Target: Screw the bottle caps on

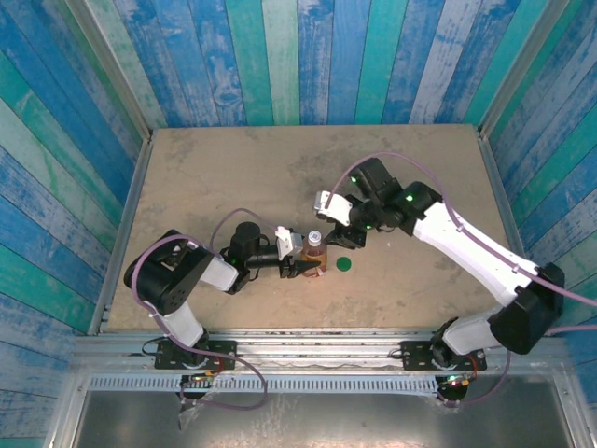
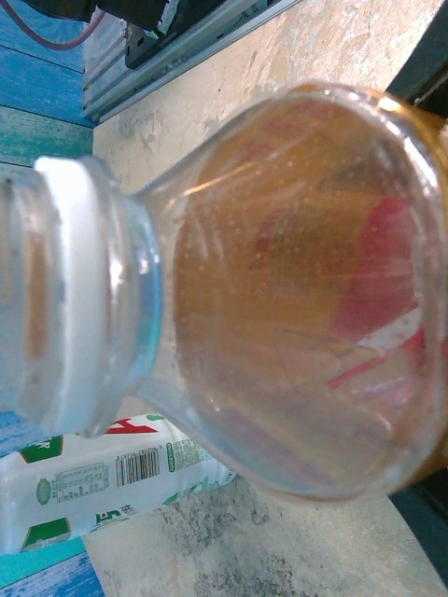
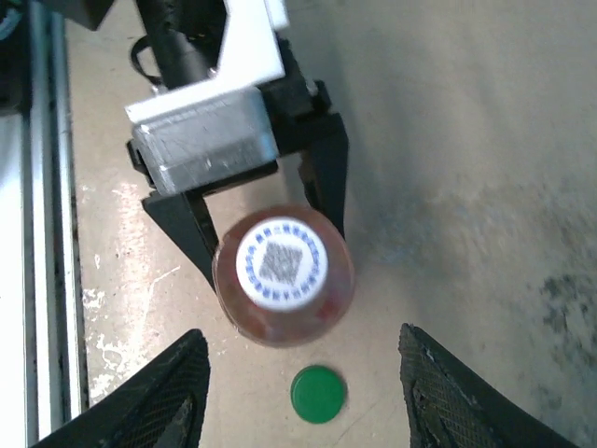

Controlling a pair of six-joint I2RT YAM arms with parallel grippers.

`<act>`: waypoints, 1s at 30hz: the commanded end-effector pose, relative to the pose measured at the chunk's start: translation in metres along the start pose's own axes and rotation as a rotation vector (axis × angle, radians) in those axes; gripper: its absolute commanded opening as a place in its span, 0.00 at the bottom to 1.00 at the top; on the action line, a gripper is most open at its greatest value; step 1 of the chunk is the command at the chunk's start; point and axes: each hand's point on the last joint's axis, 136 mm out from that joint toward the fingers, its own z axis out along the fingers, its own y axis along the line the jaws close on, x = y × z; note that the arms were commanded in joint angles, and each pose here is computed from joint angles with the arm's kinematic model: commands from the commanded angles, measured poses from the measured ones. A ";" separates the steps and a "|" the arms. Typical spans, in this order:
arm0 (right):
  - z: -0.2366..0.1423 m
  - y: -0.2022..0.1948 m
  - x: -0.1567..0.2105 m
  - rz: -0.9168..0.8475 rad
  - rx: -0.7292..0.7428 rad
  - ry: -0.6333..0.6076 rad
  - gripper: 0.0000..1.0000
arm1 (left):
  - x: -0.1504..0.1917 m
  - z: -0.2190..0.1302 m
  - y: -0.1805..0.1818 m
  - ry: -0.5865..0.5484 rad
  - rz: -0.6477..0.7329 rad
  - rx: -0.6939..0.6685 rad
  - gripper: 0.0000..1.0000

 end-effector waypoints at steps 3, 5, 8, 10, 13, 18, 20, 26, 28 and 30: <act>0.008 0.010 0.000 -0.089 -0.146 0.048 0.55 | 0.035 -0.003 -0.009 0.112 -0.101 0.010 0.63; 0.011 0.012 -0.001 -0.089 -0.176 0.059 0.54 | 0.035 -0.003 -0.009 0.113 -0.101 0.009 0.63; 0.014 0.011 -0.001 -0.090 -0.189 0.067 0.52 | 0.036 -0.003 -0.009 0.115 -0.102 0.009 0.63; 0.016 0.012 -0.001 -0.084 -0.202 0.065 0.51 | 0.037 -0.003 -0.009 0.118 -0.104 0.008 0.63; 0.019 0.010 -0.002 -0.072 -0.209 0.066 0.47 | 0.038 -0.002 -0.008 0.119 -0.105 0.008 0.63; 0.021 0.009 -0.005 -0.061 -0.216 0.065 0.43 | 0.037 -0.003 -0.008 0.119 -0.103 0.007 0.63; 0.022 0.009 -0.005 -0.057 -0.218 0.065 0.42 | 0.038 -0.003 -0.009 0.119 -0.105 0.008 0.63; 0.025 0.007 -0.006 -0.039 -0.217 0.071 0.38 | 0.037 -0.003 -0.009 0.119 -0.106 0.010 0.63; 0.024 0.007 -0.006 -0.035 -0.215 0.073 0.37 | 0.037 -0.003 -0.009 0.118 -0.105 0.011 0.63; 0.024 0.006 -0.005 -0.032 -0.211 0.077 0.36 | 0.037 -0.003 -0.009 0.118 -0.105 0.012 0.63</act>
